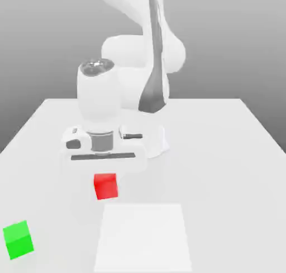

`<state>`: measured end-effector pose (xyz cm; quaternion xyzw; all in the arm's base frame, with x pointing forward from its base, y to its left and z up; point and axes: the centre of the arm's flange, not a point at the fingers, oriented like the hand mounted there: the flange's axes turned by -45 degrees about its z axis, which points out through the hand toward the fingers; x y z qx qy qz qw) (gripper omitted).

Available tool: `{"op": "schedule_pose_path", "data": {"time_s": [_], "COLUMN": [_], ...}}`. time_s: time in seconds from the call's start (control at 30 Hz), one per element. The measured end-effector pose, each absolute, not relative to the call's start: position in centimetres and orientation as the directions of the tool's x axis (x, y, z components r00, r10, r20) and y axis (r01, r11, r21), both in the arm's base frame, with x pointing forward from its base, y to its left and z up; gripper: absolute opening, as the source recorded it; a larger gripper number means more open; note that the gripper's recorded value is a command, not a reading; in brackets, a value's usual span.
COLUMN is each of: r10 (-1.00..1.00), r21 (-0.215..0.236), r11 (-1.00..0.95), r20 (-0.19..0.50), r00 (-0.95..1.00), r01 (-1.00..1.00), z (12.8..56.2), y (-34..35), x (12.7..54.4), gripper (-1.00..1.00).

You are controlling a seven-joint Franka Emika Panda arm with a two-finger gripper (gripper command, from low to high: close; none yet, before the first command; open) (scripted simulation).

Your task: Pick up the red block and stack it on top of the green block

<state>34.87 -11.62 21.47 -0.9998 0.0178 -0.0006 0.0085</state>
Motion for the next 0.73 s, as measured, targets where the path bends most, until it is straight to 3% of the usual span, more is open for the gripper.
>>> {"op": "schedule_pose_path", "data": {"time_s": [0.2, 0.4, 0.53, 0.57, 0.73], "r10": [-0.296, -0.517, -0.547, -0.548, -0.548], "r21": [-0.031, -0.008, -0.001, -0.001, -0.001], "r11": [-0.955, -0.856, -0.837, -0.836, -0.836], "r20": [-0.005, -0.002, 0.0, 0.0, 0.0], "r00": [0.955, 0.856, 0.837, 0.836, 0.836], "r01": [-0.296, -0.517, -0.547, -0.548, -0.548], "z": [22.7, 24.3, 20.2, 18.9, 18.9], "y": [-18.8, -26.5, -27.7, -27.8, -27.8], "x": [39.2, 42.4, 42.9, 42.8, 42.8], "gripper": [-1.0, -1.0, -1.0, 1.0, 1.0]}}
